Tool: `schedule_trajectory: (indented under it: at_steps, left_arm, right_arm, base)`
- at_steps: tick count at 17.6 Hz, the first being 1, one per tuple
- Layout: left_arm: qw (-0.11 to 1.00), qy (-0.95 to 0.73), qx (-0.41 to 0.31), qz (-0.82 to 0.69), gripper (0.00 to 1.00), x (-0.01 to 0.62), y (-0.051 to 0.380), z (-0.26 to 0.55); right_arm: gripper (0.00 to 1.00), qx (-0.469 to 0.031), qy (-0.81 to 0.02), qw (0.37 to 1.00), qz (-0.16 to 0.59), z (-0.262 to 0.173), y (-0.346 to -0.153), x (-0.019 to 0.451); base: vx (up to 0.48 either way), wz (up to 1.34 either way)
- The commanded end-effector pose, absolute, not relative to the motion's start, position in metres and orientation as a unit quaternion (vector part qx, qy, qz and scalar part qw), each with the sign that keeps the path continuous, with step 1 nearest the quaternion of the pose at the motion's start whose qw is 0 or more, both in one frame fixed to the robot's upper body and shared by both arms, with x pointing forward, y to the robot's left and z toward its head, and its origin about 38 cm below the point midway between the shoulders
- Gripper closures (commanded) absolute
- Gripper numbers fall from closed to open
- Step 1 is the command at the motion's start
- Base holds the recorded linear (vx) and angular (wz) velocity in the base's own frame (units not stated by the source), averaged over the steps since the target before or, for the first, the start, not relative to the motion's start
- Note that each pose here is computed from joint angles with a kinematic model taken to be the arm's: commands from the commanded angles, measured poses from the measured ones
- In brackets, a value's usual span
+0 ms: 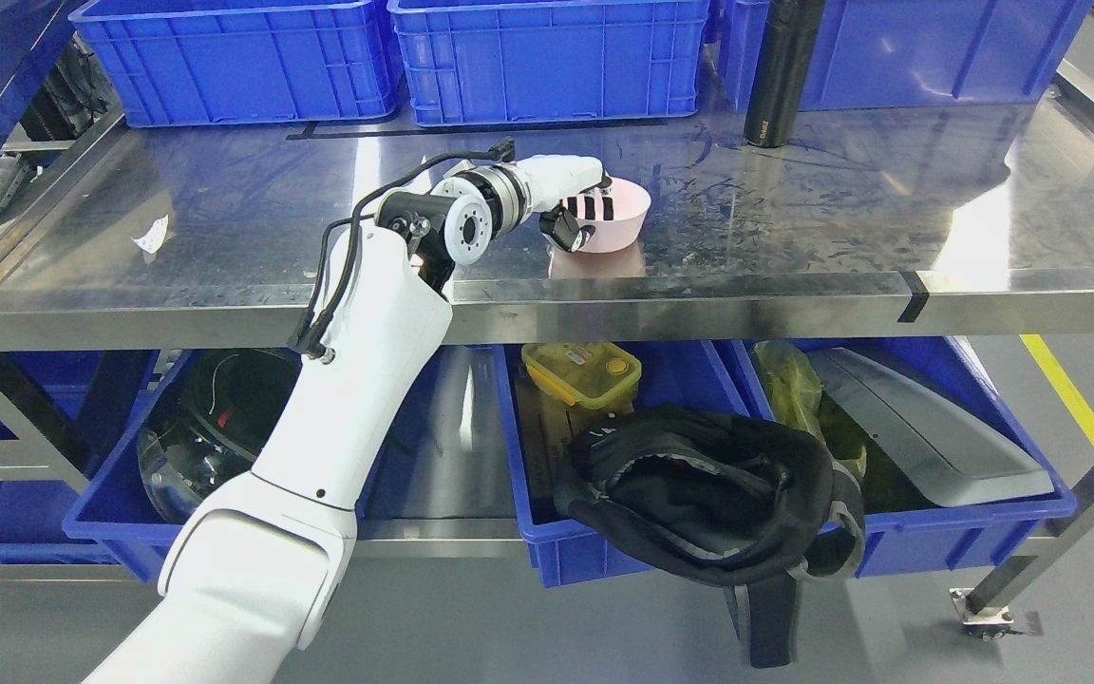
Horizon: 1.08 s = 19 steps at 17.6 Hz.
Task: Stack pink IKEA bowl on shelf middle layer
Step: 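Lift the pink bowl off the shelf with the left hand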
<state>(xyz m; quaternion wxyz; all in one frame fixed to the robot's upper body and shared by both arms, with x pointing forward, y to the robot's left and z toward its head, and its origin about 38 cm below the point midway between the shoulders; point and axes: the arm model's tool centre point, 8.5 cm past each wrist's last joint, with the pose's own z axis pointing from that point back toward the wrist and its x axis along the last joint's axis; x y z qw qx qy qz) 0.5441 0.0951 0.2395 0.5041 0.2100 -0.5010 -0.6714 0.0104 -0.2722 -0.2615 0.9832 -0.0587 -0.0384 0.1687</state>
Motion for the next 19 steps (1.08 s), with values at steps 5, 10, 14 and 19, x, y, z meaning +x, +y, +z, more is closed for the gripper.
schedule_trajectory:
  at_steps: [5, 10, 14, 19]
  left_arm:
    - [0.533, -0.484, 0.193, -0.666, 0.73, 0.551, 0.114, 0.217]
    - [0.532, -0.464, 0.189, -0.682, 0.52, 0.55, 0.108, 0.203]
    - [0.535, -0.457, 0.195, -0.683, 0.5, 0.555, 0.11, 0.201]
    - [0.536, -0.472, 0.204, -0.669, 0.86, 0.56, 0.114, 0.201]
  right_arm:
    - [0.0, -0.065, -0.038, 0.983, 0.169, -0.261, -0.282, 0.006]
    - [0.0, -0.065, -0.038, 0.983, 0.169, -0.261, -0.282, 0.006]
    - [0.0, -0.065, -0.038, 0.983, 0.169, -0.261, -0.282, 0.006]
    - [0.0, -0.065, -0.038, 0.983, 0.169, -0.261, -0.282, 0.006]
  base:
    - [0.0, 0.0]
    - [0.0, 0.0]
    - [0.0, 0.0]
    - [0.0, 0.0]
